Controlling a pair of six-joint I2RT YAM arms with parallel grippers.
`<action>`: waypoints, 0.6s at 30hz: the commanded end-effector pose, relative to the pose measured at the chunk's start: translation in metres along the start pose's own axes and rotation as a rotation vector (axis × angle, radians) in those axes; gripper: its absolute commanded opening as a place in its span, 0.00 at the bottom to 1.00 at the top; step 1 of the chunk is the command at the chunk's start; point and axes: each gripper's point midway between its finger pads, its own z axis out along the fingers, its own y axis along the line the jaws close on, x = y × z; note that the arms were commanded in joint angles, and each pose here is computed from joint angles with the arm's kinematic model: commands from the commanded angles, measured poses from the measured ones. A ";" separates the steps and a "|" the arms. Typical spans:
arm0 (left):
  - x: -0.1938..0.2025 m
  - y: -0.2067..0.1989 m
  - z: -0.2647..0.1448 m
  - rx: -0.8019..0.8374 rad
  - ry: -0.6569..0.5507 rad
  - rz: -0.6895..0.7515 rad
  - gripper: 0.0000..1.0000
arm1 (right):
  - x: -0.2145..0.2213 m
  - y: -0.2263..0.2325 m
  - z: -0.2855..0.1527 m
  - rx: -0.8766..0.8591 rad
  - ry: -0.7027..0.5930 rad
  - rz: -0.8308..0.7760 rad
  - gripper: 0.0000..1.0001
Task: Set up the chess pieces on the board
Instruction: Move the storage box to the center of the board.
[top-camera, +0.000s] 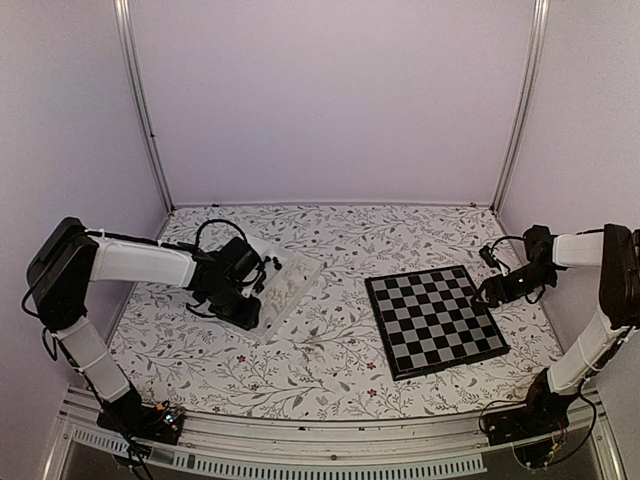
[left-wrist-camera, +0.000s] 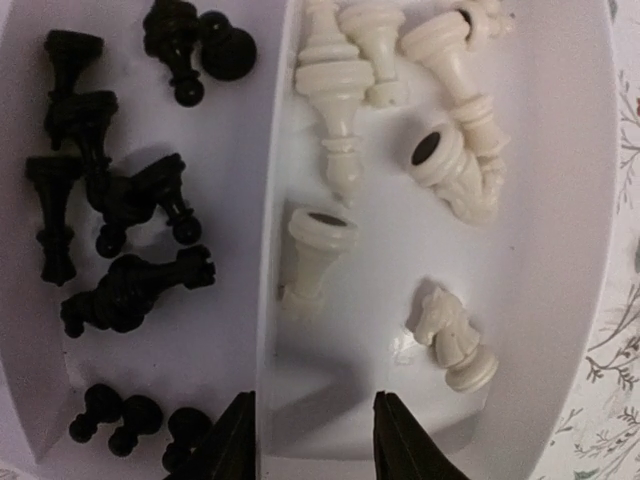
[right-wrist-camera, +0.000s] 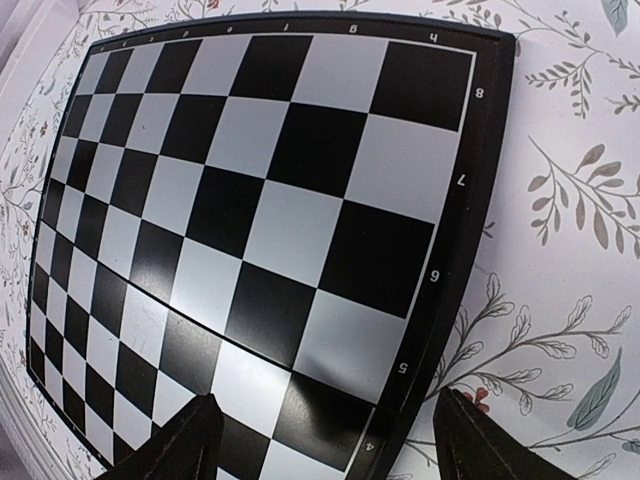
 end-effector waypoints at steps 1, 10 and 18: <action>0.027 -0.033 -0.006 0.056 0.042 0.014 0.40 | -0.005 0.006 -0.003 -0.011 -0.028 -0.036 0.75; 0.075 -0.094 -0.008 0.103 0.096 0.083 0.40 | -0.004 0.007 -0.002 -0.023 -0.025 -0.035 0.75; 0.074 -0.115 -0.023 0.082 0.070 0.095 0.49 | 0.000 0.007 -0.001 -0.023 -0.015 -0.030 0.75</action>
